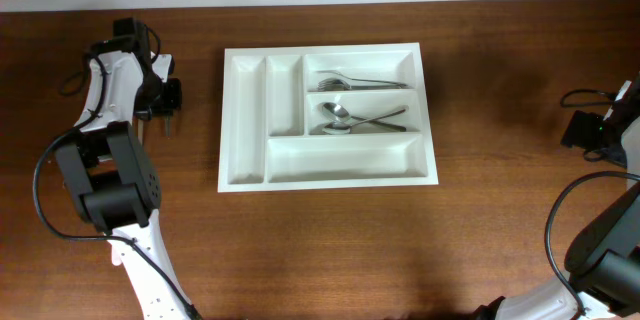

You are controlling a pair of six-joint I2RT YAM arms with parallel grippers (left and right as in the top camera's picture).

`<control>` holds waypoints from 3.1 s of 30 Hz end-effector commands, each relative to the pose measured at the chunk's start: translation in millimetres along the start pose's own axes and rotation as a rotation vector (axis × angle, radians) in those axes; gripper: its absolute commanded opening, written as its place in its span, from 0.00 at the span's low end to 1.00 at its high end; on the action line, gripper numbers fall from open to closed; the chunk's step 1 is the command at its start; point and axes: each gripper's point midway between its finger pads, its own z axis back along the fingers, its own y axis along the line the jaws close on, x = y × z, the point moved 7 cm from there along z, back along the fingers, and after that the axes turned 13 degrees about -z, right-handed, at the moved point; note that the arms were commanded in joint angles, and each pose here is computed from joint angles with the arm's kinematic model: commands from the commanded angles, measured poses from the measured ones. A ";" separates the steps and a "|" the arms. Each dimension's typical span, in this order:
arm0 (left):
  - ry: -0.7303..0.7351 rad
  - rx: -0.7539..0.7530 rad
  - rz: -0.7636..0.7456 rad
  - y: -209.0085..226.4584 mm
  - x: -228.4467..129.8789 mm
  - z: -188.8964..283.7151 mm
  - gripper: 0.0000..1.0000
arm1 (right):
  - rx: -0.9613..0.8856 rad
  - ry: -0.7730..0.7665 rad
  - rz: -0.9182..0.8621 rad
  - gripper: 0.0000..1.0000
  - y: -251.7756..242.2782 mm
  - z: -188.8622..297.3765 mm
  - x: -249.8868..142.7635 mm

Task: Pack container
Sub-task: 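Carry the spoon right and drop it into the tray's left compartment, then withdraw the left gripper to the remaining spoon left of the tray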

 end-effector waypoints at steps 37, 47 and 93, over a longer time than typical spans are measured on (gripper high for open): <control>0.025 -0.139 0.015 -171.0 35.8 62.7 0.14 | 0.000 -0.004 0.005 0.99 0.5 2.7 -1.3; 0.017 -0.127 0.015 -169.6 37.2 62.5 0.25 | 0.000 -0.004 0.005 0.99 0.5 2.7 -1.3; 0.155 0.083 0.088 21.6 -21.3 62.1 0.87 | 0.000 -0.004 0.005 0.99 0.5 2.7 -1.3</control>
